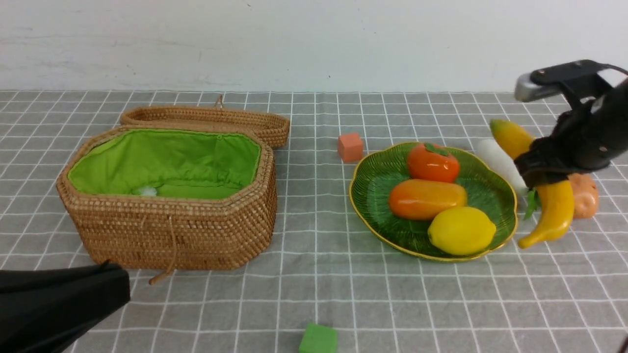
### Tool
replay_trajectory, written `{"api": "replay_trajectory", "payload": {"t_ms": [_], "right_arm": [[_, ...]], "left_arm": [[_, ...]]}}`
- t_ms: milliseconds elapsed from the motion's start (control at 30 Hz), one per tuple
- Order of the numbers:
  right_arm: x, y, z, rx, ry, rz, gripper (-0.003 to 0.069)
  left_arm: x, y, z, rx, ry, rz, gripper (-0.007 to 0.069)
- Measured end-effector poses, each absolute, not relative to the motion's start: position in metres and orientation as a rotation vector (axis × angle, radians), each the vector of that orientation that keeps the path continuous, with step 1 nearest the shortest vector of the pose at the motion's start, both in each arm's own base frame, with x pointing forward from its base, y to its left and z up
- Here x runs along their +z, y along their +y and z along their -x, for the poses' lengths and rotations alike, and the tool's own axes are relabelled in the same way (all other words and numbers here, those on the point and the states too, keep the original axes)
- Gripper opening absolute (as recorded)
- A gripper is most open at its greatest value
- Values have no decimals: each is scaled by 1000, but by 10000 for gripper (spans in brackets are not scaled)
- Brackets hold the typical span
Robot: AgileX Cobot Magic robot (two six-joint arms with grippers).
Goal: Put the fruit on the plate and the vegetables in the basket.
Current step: Use the right arm to grab a banana and put it into the right plate, then use the right arm to grab a potato and put it into the left basket
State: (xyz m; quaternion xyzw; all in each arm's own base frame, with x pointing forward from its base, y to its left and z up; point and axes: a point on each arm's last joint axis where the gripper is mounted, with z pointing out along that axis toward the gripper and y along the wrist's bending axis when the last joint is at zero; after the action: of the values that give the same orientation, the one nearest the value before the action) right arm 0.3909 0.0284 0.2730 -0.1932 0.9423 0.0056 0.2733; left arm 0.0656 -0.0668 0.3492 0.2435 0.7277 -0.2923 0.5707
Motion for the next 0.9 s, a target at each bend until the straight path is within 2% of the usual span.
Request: {"api": "replay_trajectory", "payload": {"t_ms": [133, 233, 467, 567, 600, 633, 667, 733, 800, 900], "right_arm": [[245, 34, -431, 54, 2593, 658, 308], [237, 35, -448, 63, 2613, 683, 308], [223, 38, -462, 104, 2627, 675, 316], [222, 38, -461, 113, 2635, 676, 377], [223, 38, -460, 118, 2643, 678, 452], [223, 38, -460, 119, 2645, 678, 462], [227, 38, -457, 123, 2658, 663, 538], [239, 35, -452, 108, 2670, 601, 619], [254, 26, -448, 69, 2672, 502, 644], [267, 7, -445, 17, 2675, 344, 636]], "left_arm": [[349, -68, -66, -700, 1711, -564, -13], [350, -69, -66, -725, 1716, -552, -13], [350, -69, -65, -738, 1719, -545, -13], [350, -69, -65, -739, 1718, -545, -13], [350, -69, -65, -740, 1718, -544, -13], [350, -69, -65, -740, 1718, -544, -13], [350, -69, -65, -740, 1716, -543, -13], [350, -69, -65, -741, 1714, -542, -13], [351, -69, -66, -744, 1701, -537, -13], [353, -69, -66, -748, 1680, -529, -13]]}}
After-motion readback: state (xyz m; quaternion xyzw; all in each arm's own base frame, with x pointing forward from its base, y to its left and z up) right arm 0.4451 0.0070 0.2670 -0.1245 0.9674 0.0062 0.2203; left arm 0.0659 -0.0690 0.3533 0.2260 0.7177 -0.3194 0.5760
